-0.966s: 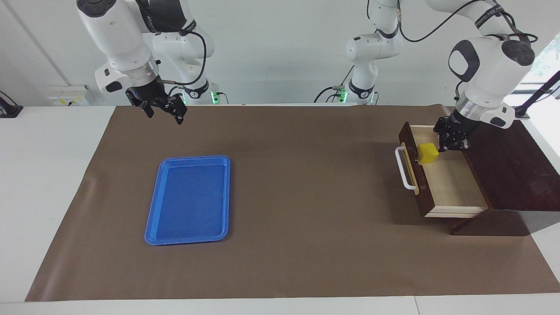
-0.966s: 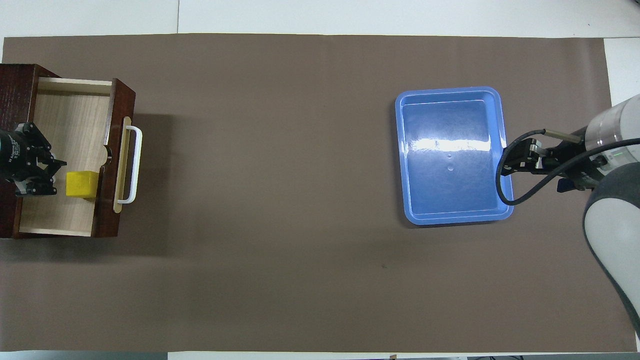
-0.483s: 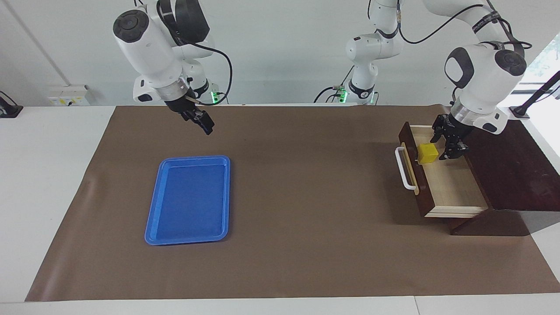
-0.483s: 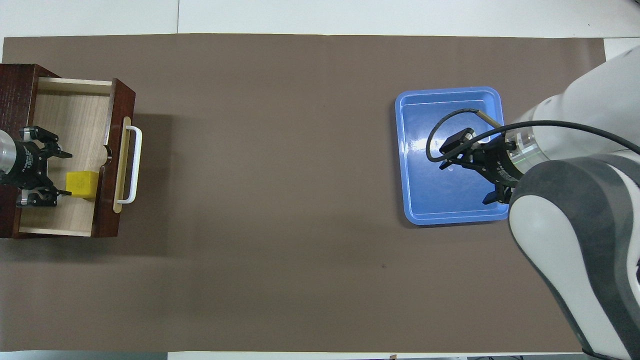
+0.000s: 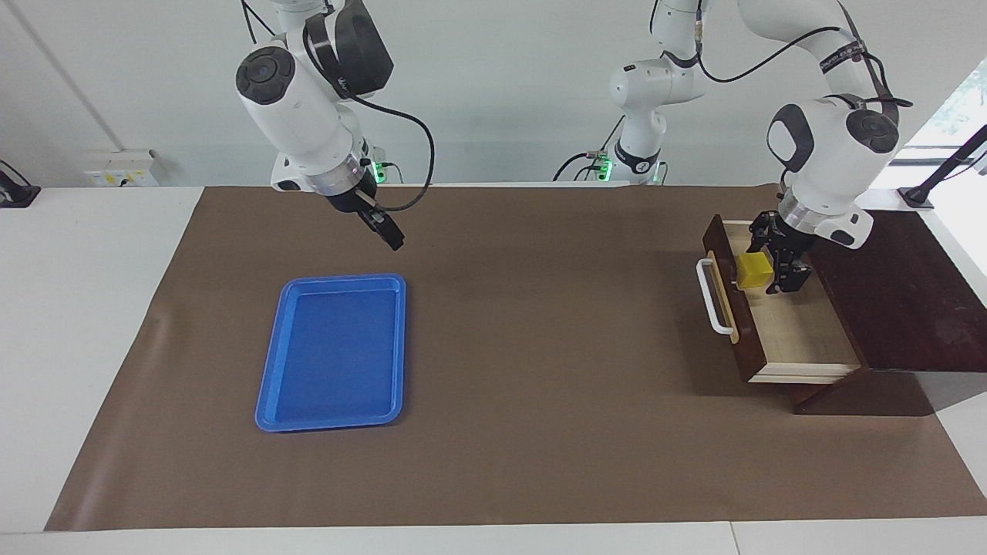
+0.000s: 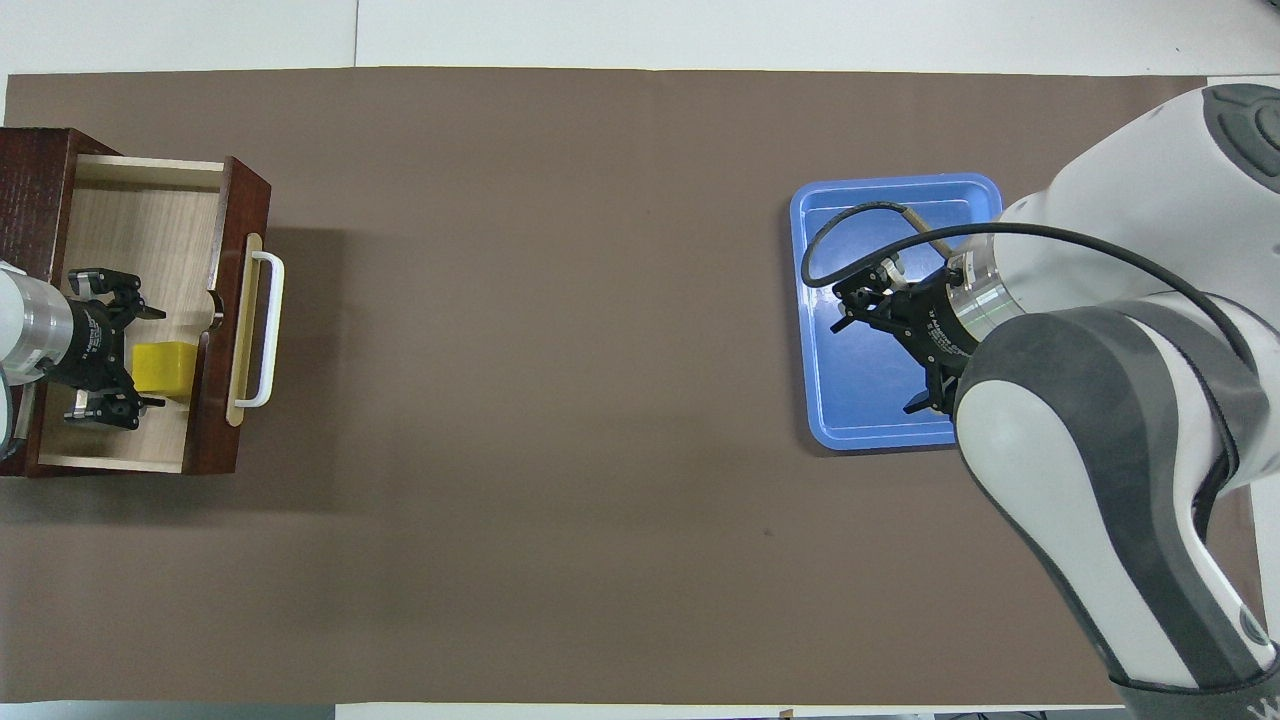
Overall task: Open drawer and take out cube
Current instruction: 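Lift the yellow cube with the left gripper while the right gripper approaches, then bring the cube to the right gripper and close the right gripper on it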
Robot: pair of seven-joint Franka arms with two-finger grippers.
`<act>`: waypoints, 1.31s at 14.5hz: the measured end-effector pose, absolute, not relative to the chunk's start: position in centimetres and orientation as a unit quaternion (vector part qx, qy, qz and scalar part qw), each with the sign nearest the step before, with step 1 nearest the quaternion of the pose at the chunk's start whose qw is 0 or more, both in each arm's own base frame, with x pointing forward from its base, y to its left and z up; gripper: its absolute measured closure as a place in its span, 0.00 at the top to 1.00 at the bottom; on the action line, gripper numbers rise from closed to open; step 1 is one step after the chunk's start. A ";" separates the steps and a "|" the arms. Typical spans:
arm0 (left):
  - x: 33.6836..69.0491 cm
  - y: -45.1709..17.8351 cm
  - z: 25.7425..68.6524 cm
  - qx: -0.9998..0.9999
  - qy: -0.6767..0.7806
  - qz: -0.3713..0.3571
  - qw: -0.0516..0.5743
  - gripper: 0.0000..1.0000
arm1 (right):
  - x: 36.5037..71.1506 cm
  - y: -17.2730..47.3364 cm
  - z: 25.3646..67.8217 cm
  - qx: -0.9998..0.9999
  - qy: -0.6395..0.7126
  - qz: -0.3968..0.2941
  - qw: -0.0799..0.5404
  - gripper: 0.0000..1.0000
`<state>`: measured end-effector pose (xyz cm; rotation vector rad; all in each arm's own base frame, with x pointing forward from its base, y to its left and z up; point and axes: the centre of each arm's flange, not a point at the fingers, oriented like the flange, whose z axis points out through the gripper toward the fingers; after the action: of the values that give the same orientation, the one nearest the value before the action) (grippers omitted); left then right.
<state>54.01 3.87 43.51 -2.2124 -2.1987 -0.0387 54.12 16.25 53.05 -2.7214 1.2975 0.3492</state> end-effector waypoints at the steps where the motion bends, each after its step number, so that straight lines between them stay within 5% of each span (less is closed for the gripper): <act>1: 54.0 3.9 43.5 -0.707 -0.707 -0.013 0.011 0.97 | 54.1 16.4 53.0 -0.894 0.430 0.116 0.052 1.00; 4: 54.1 3.9 43.9 -0.705 -0.709 -0.016 0.009 0.60 | 54.2 16.9 52.4 -0.881 0.454 0.125 0.051 1.00; 5: 54.4 3.9 44.6 -0.705 -0.709 -0.019 0.007 0.55 | 54.3 17.5 52.2 -0.873 0.467 0.129 0.058 1.00; 11: 56.5 -2.0 57.0 -0.688 -0.725 0.002 0.031 0.55 | 54.4 22.4 50.5 -0.821 0.540 0.168 0.083 1.00; 19: 52.2 -23.0 54.5 -0.659 -0.752 -0.011 0.031 0.55 | 54.8 26.9 49.2 -0.765 0.581 0.232 0.151 1.00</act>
<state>52.24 -23.03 54.45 -2.0289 -2.3153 -0.0325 54.82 26.89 49.16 -2.1962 1.6686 0.6672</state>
